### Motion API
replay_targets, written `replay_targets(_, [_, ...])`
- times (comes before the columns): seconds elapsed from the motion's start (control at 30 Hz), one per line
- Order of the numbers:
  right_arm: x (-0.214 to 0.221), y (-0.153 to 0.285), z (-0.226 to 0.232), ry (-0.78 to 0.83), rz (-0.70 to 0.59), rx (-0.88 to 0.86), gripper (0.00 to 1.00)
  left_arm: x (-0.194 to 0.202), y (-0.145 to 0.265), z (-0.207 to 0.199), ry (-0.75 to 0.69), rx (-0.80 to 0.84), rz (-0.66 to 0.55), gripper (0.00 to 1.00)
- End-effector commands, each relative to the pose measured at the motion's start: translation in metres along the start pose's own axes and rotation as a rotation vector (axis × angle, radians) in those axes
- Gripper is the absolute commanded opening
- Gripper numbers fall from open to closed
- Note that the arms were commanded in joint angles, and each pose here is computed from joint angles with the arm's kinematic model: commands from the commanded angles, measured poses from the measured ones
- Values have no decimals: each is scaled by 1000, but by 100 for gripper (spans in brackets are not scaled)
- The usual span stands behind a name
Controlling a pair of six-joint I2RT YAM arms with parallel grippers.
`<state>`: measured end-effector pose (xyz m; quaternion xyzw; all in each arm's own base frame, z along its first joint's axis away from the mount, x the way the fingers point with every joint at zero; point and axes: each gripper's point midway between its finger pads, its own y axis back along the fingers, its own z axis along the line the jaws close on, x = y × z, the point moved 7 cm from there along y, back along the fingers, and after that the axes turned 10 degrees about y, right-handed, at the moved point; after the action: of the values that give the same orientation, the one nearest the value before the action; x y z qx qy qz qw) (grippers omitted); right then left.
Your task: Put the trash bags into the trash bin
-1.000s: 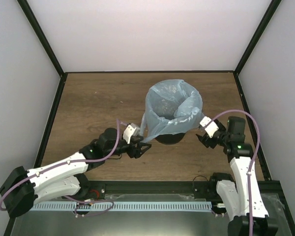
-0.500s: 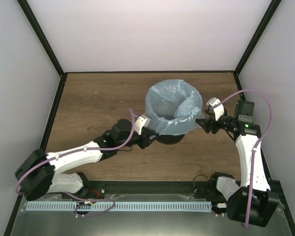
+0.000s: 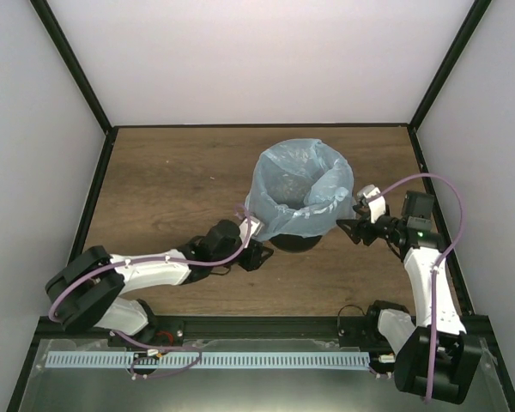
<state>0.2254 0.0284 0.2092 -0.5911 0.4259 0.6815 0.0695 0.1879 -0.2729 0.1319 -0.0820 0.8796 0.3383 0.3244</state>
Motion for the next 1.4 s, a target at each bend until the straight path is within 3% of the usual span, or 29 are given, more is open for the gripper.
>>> replay_targets(0.0, [-20, 12, -5, 37, -20, 47, 74, 8, 15, -3, -41, 39, 13, 52])
replay_targets(0.13, [-34, 25, -4, 29, -19, 35, 78, 5, 49, -18, -72, 122, -33, 64])
replay_targets(0.3, [-30, 29, -20, 50, 16, 111, 81, -15, 86, -15, 10, 56, -182, 77])
replay_targets(0.43, [-14, 34, -56, -85, 30, 171, 76, -30, 98, 24, 213, -95, -278, 77])
replay_targets(0.53, [-4, 30, -83, -208, 58, 237, 74, -39, 98, 43, 294, -100, -305, 77])
replay_targets(0.8, [18, -12, -115, -393, 135, 89, 83, -60, 50, 43, 254, 0, -174, 76])
replay_targets(1.07, [40, -64, -105, -443, 211, -78, 81, -80, 16, 61, 296, -86, -176, 62])
replay_targets(1.37, [27, -80, -103, -429, 198, -133, 78, -100, 32, 58, 279, -145, -240, 74])
